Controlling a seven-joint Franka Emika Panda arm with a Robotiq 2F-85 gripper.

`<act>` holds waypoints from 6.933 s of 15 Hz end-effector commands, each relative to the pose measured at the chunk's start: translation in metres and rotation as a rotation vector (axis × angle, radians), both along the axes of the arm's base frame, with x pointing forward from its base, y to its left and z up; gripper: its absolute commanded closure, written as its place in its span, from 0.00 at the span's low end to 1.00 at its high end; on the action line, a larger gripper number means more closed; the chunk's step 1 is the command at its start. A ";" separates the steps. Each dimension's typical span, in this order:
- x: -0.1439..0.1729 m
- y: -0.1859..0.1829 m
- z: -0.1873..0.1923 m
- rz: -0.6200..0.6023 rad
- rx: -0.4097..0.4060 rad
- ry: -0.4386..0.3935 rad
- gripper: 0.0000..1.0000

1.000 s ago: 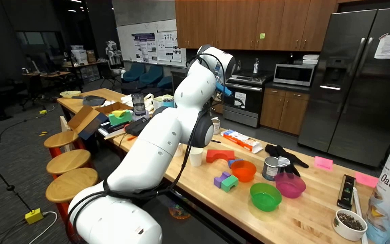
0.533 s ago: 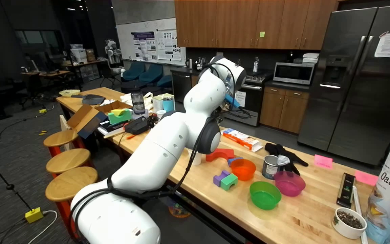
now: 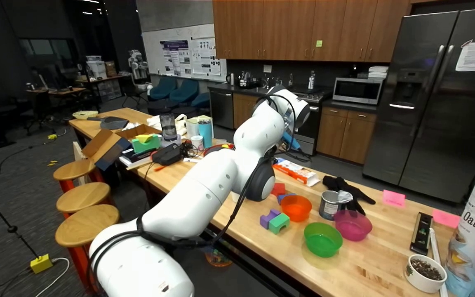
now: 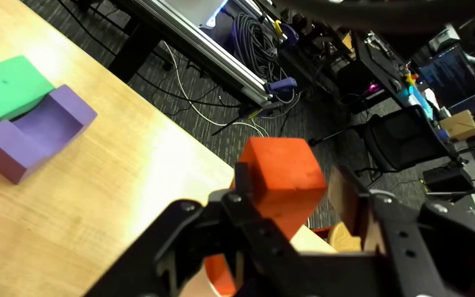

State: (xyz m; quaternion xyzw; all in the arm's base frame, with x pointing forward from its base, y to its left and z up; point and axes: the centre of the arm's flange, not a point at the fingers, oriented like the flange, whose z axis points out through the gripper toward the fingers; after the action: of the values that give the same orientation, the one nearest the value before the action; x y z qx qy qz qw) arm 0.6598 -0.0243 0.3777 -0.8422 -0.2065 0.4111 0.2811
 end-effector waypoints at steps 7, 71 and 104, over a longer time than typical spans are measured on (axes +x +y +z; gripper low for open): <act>0.029 0.007 0.024 0.024 0.011 -0.064 0.00; 0.045 0.034 -0.026 0.053 0.342 -0.354 0.00; 0.045 0.034 -0.026 0.053 0.342 -0.354 0.00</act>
State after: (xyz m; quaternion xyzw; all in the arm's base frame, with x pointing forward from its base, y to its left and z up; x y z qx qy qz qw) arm 0.7046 0.0094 0.3515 -0.8356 -0.3411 0.2236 0.3681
